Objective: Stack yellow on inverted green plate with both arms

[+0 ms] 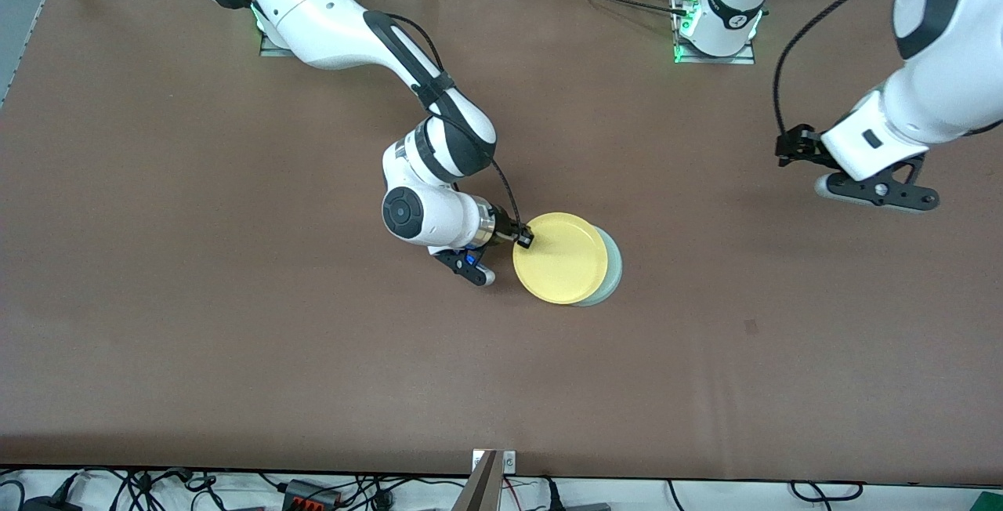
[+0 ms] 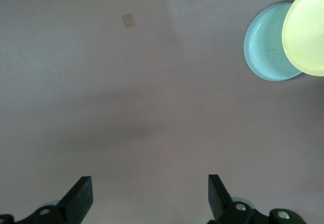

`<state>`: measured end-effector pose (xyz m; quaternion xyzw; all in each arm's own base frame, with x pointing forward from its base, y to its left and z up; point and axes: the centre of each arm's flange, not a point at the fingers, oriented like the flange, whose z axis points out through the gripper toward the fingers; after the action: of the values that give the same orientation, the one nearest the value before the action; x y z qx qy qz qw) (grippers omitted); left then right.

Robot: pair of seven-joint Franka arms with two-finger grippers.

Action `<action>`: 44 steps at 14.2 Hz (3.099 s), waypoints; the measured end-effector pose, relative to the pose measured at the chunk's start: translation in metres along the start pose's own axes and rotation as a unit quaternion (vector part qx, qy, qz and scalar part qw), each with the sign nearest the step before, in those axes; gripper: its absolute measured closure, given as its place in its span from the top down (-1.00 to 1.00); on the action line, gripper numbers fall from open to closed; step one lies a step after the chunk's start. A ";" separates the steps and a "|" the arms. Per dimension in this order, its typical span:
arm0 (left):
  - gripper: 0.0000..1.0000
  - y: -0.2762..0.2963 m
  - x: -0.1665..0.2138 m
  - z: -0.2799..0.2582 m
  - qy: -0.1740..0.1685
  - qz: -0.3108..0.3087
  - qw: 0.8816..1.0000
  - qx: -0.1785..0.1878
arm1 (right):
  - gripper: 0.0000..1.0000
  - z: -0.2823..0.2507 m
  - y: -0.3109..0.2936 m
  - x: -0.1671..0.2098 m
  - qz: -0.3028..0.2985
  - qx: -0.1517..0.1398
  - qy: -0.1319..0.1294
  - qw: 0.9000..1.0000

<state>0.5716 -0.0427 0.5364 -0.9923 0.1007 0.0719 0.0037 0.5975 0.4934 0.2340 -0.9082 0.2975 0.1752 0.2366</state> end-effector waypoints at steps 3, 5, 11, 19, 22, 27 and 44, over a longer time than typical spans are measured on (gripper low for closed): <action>1.00 -0.015 -0.014 -0.023 0.067 -0.009 0.998 0.000 | -0.95 0.006 -0.003 0.001 0.044 0.040 -0.021 0.998; 1.00 -0.007 -0.035 -0.040 0.112 -0.011 0.994 0.006 | -0.95 0.015 -0.002 -0.006 0.046 0.037 -0.027 0.998; 1.00 0.004 -0.055 -0.049 0.084 -0.004 0.996 0.003 | -0.95 0.048 0.003 -0.026 0.031 0.014 -0.025 0.999; 1.00 0.003 -0.030 -0.054 0.087 -0.004 0.996 0.003 | -0.71 0.058 0.012 -0.022 0.029 -0.002 -0.018 0.999; 1.00 0.004 -0.029 -0.055 0.087 -0.003 0.996 0.003 | -0.13 0.042 0.003 -0.024 0.003 -0.004 0.006 1.000; 1.00 0.006 -0.028 -0.055 0.087 -0.001 0.996 0.003 | 0.88 -0.041 -0.007 -0.013 -0.059 -0.081 0.065 0.993; 1.00 0.006 -0.027 -0.057 0.089 -0.001 0.996 0.003 | 1.00 -0.346 0.068 0.107 -0.231 -0.244 0.166 0.927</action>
<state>0.5518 -0.0448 0.5968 -0.9948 0.1001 -0.0167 -0.0020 0.6982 0.2110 0.4486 -0.9976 0.0624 0.0295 -0.0116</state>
